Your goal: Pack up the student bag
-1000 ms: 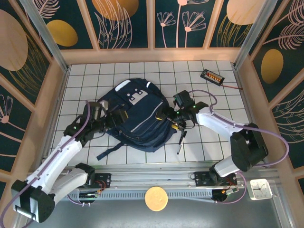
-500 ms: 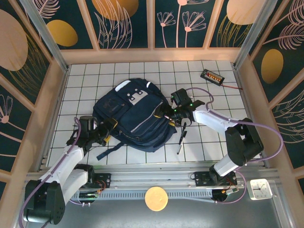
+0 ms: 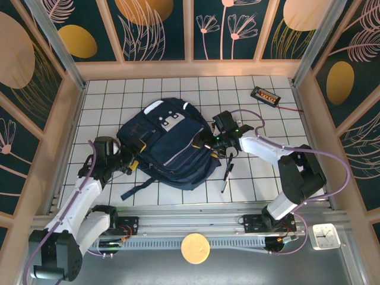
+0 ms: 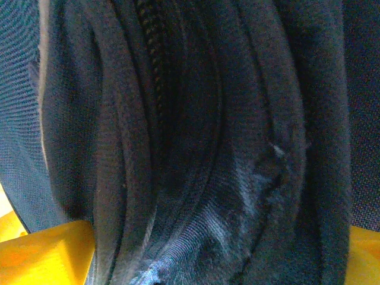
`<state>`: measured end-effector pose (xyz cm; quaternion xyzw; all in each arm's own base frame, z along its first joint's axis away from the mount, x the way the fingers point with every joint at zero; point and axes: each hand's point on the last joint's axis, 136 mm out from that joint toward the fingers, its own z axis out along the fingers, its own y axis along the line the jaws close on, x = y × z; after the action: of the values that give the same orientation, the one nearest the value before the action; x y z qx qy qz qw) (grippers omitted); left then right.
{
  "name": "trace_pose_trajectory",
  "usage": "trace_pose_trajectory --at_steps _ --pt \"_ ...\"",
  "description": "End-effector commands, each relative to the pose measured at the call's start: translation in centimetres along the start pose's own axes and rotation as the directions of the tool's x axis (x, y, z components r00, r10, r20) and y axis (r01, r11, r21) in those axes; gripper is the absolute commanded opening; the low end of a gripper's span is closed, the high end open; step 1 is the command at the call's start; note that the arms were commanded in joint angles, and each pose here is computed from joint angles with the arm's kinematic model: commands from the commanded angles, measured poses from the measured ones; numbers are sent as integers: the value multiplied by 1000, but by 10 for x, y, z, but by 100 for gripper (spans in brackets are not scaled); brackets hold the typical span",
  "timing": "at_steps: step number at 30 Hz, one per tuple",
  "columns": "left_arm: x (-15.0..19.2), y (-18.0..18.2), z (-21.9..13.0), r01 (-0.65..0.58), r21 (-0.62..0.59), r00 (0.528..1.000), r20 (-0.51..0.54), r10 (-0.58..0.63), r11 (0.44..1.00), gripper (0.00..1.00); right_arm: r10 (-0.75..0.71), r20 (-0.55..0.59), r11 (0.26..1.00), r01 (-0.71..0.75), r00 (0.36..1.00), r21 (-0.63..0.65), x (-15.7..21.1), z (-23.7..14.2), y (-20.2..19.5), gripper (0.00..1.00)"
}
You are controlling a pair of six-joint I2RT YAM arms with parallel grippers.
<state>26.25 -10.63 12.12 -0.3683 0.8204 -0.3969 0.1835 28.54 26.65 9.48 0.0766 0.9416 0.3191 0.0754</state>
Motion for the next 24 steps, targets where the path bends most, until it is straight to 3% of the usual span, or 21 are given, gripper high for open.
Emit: trace_pose_trajectory --at_steps 1,11,24 --pt "-10 -12 4 -15 10 1000 -3 15 1000 88 -21 5 1000 21 1000 -23 -7 1 5 88" --pt "-42 2 31 -37 -54 999 20 38 998 81 -15 6 1000 15 1000 -23 -9 0 4 85" --pt "-68 -8 56 -46 -24 999 9 46 999 69 5 -11 1000 -4 1000 13 -9 12 -8 82"
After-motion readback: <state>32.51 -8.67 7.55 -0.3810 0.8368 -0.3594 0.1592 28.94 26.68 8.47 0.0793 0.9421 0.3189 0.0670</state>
